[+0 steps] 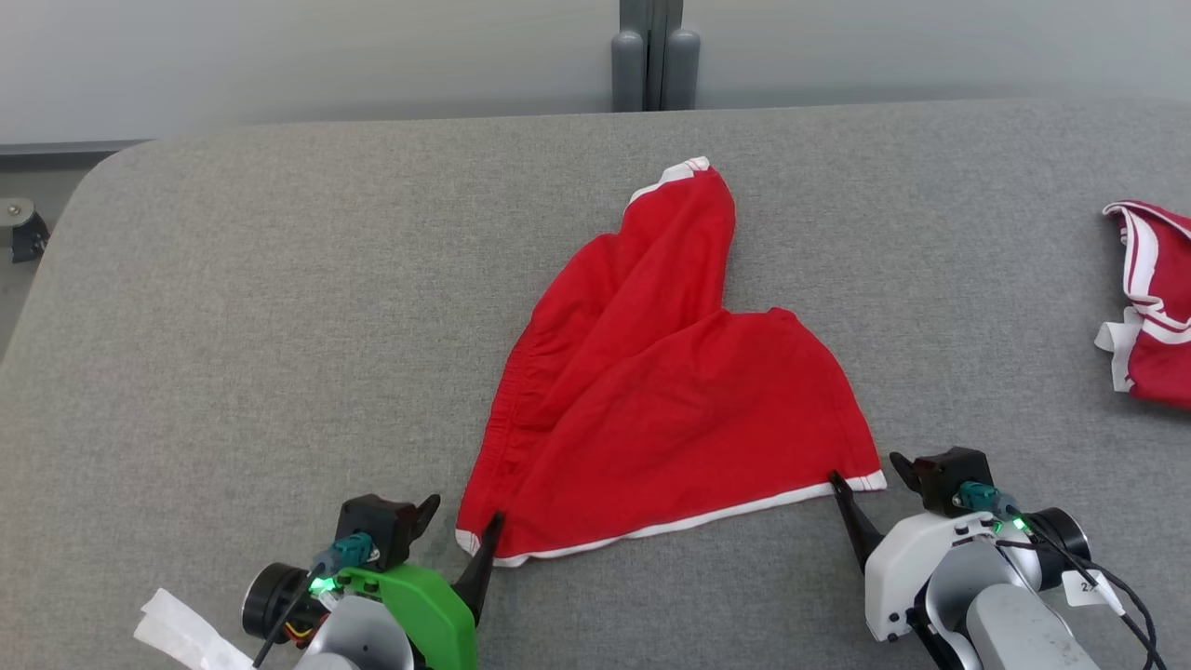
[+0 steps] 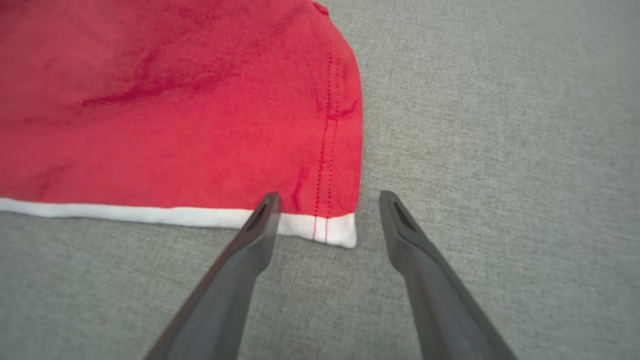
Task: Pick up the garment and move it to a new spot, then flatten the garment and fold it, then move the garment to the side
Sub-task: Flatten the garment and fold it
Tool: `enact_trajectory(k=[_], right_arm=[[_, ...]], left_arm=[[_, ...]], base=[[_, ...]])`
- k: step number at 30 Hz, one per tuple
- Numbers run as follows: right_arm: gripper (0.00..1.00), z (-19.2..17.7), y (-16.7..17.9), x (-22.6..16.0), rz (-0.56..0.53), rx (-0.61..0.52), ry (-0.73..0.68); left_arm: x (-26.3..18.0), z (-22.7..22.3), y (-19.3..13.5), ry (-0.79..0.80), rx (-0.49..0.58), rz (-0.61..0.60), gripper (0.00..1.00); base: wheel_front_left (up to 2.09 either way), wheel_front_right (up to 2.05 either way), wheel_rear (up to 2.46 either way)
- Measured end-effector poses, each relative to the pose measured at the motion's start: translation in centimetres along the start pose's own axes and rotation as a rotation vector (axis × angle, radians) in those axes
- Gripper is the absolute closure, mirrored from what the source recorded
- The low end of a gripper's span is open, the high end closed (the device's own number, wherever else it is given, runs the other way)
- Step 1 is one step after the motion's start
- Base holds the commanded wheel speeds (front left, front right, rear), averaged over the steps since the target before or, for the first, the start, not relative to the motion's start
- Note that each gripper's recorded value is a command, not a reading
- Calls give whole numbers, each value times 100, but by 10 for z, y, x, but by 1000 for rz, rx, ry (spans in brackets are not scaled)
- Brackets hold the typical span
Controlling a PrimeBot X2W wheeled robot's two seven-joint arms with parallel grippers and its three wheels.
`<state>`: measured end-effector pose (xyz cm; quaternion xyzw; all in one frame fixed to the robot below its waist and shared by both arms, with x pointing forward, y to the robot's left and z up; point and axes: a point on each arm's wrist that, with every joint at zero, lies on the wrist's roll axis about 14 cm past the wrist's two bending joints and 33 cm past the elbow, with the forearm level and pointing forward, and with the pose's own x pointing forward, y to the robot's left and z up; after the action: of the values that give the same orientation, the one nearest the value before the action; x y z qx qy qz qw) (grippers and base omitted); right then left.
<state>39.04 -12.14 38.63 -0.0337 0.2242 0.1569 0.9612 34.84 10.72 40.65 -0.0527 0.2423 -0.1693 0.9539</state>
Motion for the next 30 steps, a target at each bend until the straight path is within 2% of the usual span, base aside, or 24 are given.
enact_trajectory(k=[6, 11, 18, 24, 27, 30], right_arm=[[0, -5, 0, 10, 7, 5, 16], [0, -8, -1, 12, 7, 6, 20], [0, -11, -1, 13, 8, 11, 22], [0, -11, -1, 16, 10, 13, 22], [0, -11, 0, 17, 14, 16, 23], [0, -11, 1, 19, 16, 17, 23]], left_arm=[[6, -9, 2, 50, 15, -15, 0], [8, -19, -10, 99, 28, -72, 0], [5, -8, -8, 103, 92, -107, 0], [2, -10, 0, 138, 54, -96, 0], [2, -16, 0, 154, -8, -96, 0], [0, -28, 3, 194, 10, -95, 0]], base=[[0, 0, 0], [0, 0, 0], [0, 0, 0], [0, 0, 0], [0, 0, 0], [0, 0, 0]])
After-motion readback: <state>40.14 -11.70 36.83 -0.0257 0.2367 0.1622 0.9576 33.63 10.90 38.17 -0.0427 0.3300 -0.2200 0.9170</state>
